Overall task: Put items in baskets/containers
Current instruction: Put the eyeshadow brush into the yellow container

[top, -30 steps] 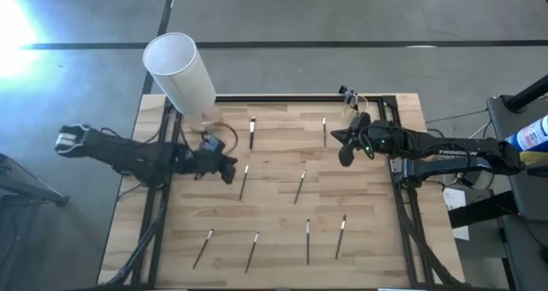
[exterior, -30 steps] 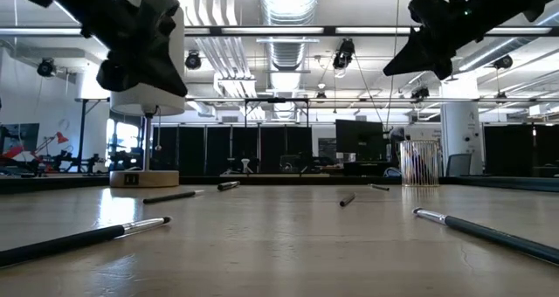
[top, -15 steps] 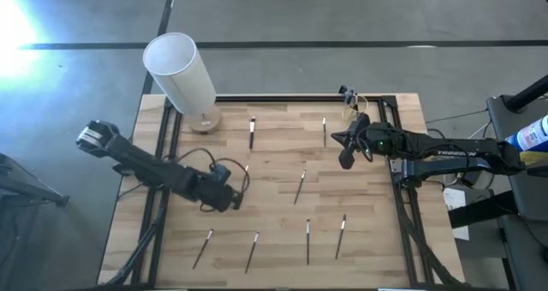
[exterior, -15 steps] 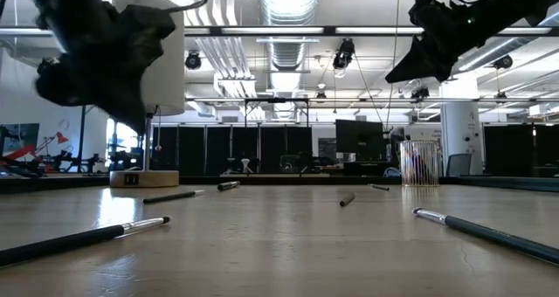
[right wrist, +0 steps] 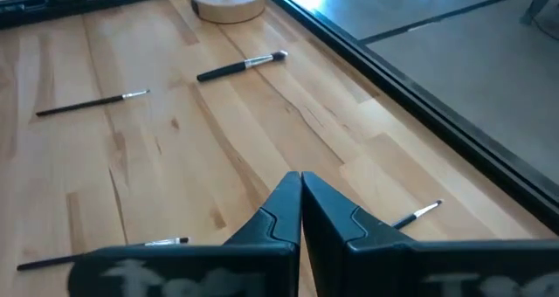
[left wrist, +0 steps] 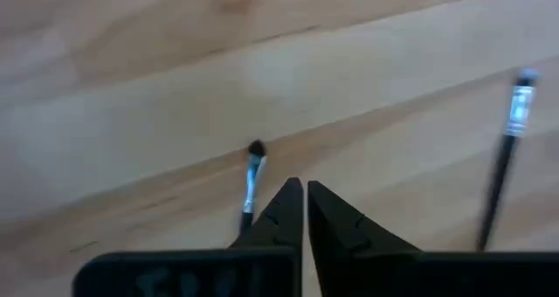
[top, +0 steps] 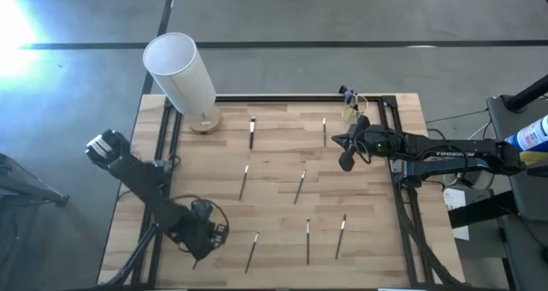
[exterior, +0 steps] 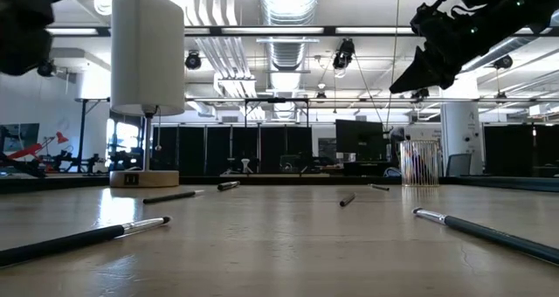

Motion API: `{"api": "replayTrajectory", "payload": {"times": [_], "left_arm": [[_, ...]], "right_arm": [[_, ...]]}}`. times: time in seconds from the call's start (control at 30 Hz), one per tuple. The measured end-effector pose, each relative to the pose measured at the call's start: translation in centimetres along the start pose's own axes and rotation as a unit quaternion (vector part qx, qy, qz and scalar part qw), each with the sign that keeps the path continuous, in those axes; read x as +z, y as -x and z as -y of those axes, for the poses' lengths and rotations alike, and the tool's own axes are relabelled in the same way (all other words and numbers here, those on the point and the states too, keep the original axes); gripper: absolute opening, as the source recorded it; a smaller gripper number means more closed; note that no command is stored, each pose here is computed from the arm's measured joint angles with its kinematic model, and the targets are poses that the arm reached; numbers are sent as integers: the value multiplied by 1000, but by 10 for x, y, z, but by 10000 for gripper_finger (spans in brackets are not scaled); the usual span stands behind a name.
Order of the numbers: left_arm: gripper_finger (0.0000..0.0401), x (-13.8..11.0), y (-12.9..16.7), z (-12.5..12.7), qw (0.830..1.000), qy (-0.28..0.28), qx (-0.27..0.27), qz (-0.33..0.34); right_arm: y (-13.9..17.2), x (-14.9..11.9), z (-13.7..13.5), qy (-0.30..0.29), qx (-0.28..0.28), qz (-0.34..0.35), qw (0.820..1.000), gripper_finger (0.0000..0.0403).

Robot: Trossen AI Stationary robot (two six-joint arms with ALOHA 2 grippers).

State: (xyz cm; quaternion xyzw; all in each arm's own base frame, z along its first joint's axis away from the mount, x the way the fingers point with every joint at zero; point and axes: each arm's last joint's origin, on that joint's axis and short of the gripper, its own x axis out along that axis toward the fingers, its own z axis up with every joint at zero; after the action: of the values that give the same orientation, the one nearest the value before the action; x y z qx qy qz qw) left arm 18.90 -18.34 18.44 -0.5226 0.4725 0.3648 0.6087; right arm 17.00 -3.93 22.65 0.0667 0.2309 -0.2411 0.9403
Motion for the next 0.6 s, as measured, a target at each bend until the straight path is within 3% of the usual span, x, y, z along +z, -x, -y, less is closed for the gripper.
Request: {"api": "replayTrajectory", "payload": {"times": [0.33,0.6], "left_arm": [[123,-1,-21,1,998,21,62,11],[129,-1,-29,-2,996,33,84,24]], "right_arm": [[0,0,0,3,0,0,1000,8],[0,0,0,3,0,0,1000,9]]}}
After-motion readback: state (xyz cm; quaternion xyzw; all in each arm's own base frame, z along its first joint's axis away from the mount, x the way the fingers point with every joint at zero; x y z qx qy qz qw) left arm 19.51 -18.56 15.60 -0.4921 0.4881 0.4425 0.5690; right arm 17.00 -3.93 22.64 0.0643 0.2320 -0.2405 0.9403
